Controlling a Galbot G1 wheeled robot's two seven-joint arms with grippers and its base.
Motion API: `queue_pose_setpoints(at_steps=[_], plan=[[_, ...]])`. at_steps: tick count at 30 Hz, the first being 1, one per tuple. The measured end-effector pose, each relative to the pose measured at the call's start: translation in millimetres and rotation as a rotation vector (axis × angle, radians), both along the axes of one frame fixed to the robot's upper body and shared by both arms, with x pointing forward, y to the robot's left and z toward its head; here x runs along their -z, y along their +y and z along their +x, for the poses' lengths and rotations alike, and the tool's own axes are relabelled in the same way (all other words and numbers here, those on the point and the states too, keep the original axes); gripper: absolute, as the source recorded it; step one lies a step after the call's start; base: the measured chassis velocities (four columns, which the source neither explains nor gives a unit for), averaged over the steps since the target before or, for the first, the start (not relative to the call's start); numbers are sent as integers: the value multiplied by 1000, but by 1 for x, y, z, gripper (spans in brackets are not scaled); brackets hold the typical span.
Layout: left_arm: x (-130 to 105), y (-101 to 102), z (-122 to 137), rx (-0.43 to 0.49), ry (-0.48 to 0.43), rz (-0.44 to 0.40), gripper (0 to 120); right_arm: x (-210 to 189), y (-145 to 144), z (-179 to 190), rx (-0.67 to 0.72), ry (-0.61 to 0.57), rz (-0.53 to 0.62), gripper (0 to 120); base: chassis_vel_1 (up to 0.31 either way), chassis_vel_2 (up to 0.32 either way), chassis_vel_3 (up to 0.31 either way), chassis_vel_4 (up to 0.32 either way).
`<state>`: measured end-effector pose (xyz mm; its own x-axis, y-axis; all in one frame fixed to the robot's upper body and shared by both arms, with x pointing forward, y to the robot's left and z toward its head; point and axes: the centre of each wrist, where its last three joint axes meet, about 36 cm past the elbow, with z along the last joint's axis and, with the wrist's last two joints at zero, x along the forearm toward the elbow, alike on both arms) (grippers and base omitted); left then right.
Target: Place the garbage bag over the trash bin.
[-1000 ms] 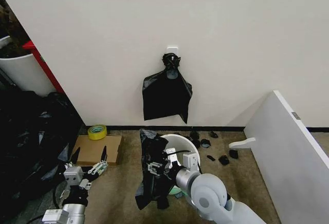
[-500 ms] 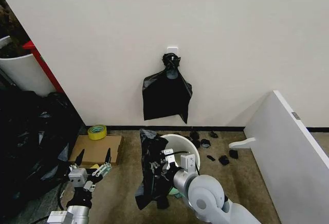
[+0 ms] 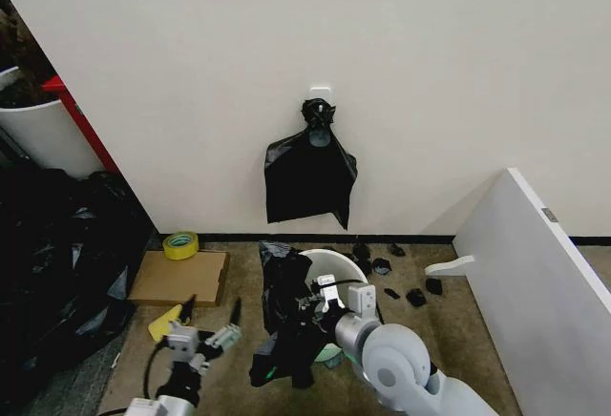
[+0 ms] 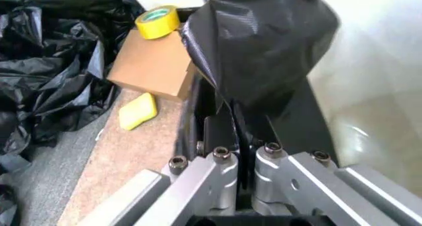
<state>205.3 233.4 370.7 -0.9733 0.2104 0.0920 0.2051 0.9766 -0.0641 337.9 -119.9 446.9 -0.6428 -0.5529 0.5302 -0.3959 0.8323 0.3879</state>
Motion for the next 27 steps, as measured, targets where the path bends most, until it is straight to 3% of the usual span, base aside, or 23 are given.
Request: queue_pose_setpoints(at_steps=[8,21,27], plan=[[-9,2,28,21,36,89,100,-2,-14,8,30,-1,-4,0,0,0,0,0],[-30,8,91,1,136,53,100,1,-25,9,49,6,-22,0,0,0,0,0],[-37,-4,106,41,221,13,100,1,-27,9,57,6,-25,0,0,0,0,0]])
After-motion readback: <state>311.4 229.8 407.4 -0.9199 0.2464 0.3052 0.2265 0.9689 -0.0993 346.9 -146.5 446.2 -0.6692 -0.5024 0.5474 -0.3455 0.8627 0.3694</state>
